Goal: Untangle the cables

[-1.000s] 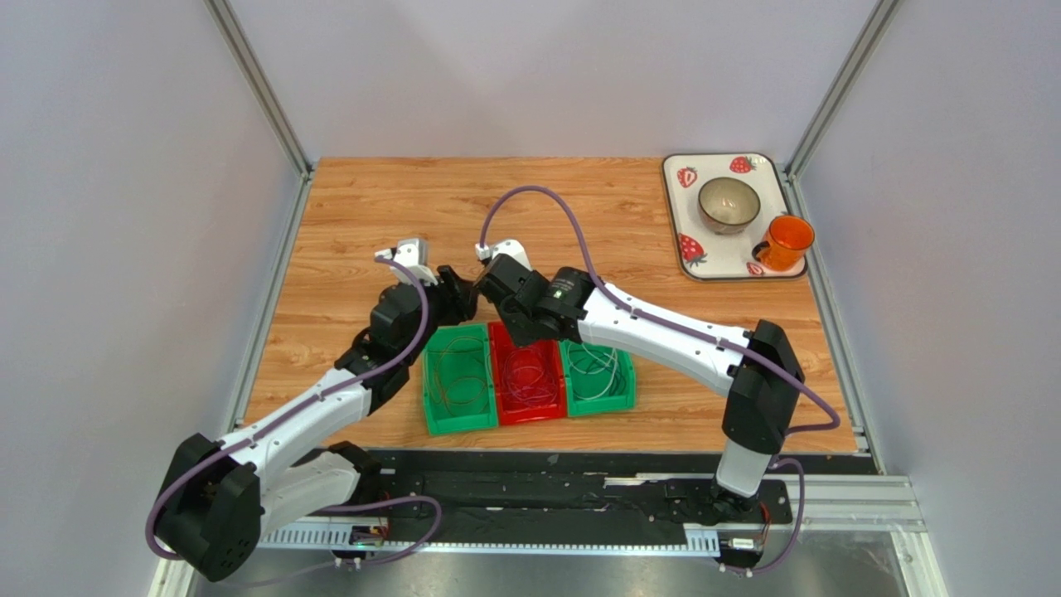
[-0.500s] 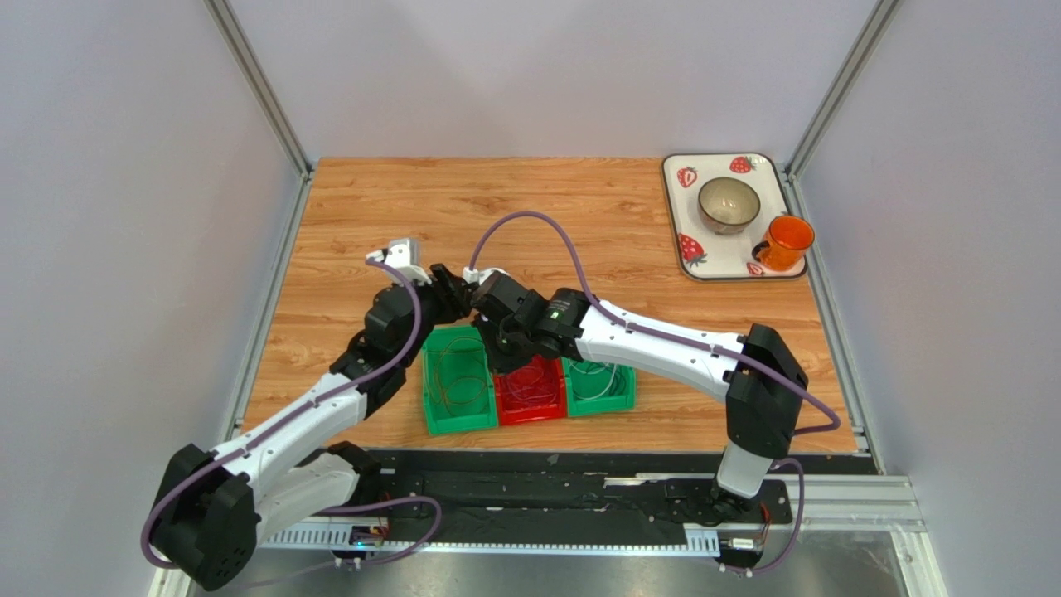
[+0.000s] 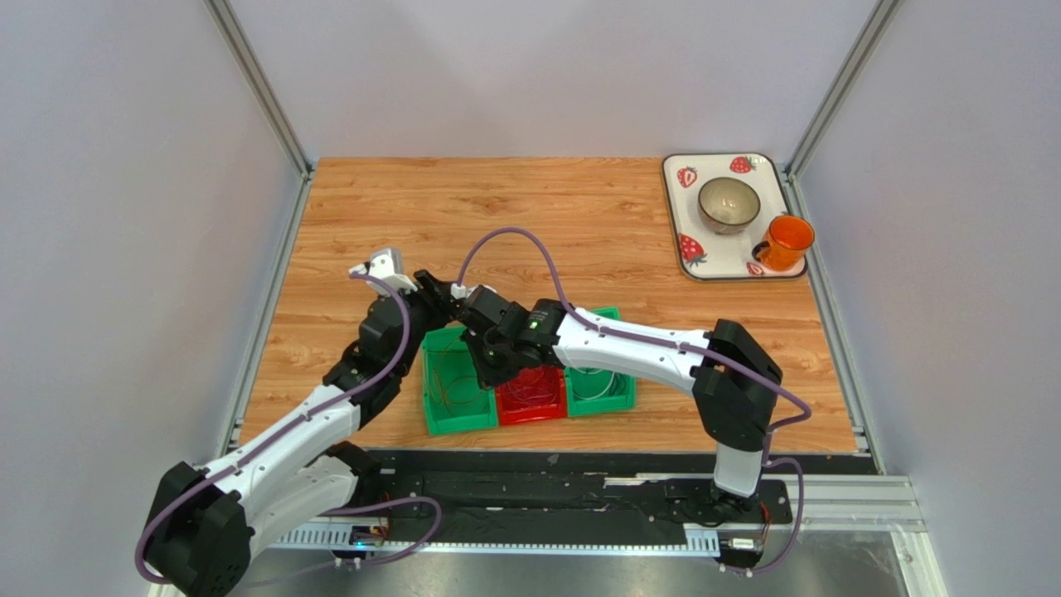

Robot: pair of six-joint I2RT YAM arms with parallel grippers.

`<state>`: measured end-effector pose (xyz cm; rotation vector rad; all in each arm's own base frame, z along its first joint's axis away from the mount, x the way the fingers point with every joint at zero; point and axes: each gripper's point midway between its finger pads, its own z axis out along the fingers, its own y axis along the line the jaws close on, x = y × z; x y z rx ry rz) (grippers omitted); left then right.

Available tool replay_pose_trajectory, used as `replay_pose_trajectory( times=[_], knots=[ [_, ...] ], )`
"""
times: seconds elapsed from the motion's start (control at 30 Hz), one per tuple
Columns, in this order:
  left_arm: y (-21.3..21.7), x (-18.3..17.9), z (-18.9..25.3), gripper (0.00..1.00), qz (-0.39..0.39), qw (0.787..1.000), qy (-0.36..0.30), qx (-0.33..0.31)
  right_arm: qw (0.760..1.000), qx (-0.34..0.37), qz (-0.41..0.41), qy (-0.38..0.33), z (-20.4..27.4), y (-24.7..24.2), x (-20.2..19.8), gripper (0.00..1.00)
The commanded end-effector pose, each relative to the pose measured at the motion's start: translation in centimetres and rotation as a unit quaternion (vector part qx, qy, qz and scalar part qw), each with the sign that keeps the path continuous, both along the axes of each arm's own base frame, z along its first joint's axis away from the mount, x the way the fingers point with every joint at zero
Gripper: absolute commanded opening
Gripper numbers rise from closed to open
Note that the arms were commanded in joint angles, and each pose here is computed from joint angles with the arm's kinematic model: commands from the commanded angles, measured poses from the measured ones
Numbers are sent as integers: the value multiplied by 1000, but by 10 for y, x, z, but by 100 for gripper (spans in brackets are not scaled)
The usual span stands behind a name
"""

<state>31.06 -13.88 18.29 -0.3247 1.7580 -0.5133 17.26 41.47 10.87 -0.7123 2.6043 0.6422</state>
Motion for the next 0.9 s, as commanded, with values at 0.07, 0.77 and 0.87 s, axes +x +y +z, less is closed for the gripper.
replay_pose_trajectory(
  times=[0.07,0.77,0.87],
  knots=[
    [1,3,8,57,6,1000,-9,-9,999,-19,-20,-28,-2,1,14,0],
    [-2,5,8,56,1,1000,-5,-5,995,-39,-30,-82,30,-20,27,0],
    [-2,6,8,56,1,1000,-5,-5,994,-47,-34,-88,30,-25,30,0]
  ],
)
